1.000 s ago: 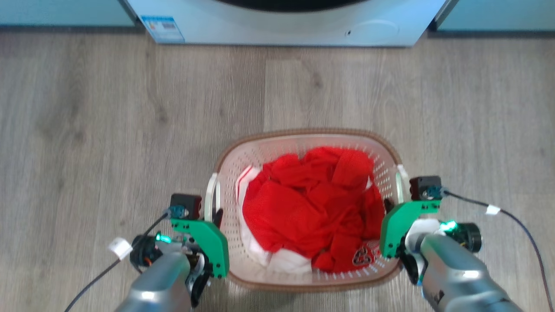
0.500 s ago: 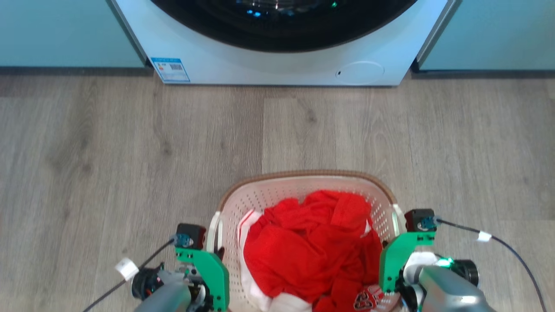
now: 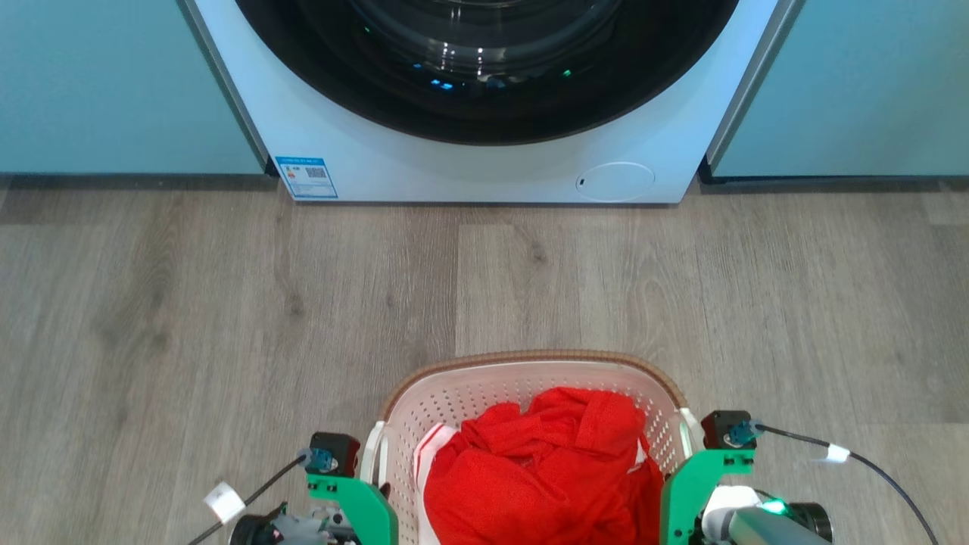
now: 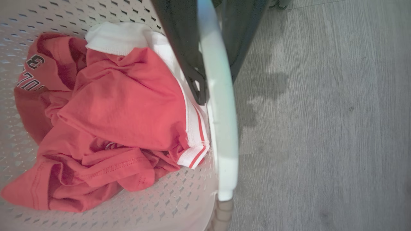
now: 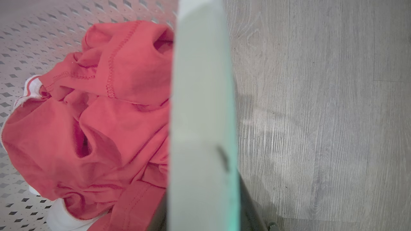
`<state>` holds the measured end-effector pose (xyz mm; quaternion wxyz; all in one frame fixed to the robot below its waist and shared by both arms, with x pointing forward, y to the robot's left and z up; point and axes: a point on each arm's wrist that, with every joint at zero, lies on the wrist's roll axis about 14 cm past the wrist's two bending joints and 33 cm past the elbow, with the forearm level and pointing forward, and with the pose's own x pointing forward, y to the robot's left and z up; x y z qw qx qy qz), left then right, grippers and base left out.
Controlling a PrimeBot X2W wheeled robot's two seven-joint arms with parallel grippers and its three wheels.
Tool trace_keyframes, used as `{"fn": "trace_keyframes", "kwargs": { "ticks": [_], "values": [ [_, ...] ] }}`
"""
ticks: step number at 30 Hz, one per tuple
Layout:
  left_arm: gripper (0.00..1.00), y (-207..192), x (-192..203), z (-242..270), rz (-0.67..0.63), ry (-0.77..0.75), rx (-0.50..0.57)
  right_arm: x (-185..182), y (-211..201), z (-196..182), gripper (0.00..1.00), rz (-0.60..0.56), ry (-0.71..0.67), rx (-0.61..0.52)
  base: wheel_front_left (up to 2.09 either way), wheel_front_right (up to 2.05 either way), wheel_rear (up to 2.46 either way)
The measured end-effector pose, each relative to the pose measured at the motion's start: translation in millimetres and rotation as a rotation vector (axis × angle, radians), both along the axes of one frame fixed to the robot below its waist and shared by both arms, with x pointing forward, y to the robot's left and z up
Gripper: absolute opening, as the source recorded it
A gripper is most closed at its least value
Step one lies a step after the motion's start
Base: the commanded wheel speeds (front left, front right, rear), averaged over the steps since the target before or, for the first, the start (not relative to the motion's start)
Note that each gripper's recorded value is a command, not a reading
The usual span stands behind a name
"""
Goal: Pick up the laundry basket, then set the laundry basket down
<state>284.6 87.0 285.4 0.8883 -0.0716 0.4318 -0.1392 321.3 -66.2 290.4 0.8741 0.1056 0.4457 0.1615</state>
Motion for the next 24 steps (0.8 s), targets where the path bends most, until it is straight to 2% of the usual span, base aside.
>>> {"fn": "trace_keyframes", "kwargs": {
  "ticks": [24],
  "values": [
    [0.0,1,-10,4,0.011,0.005,-0.005,-11,2,5,0.0,0.01,0.006,0.001,0.0,0.0,0.0]
  ]
}}
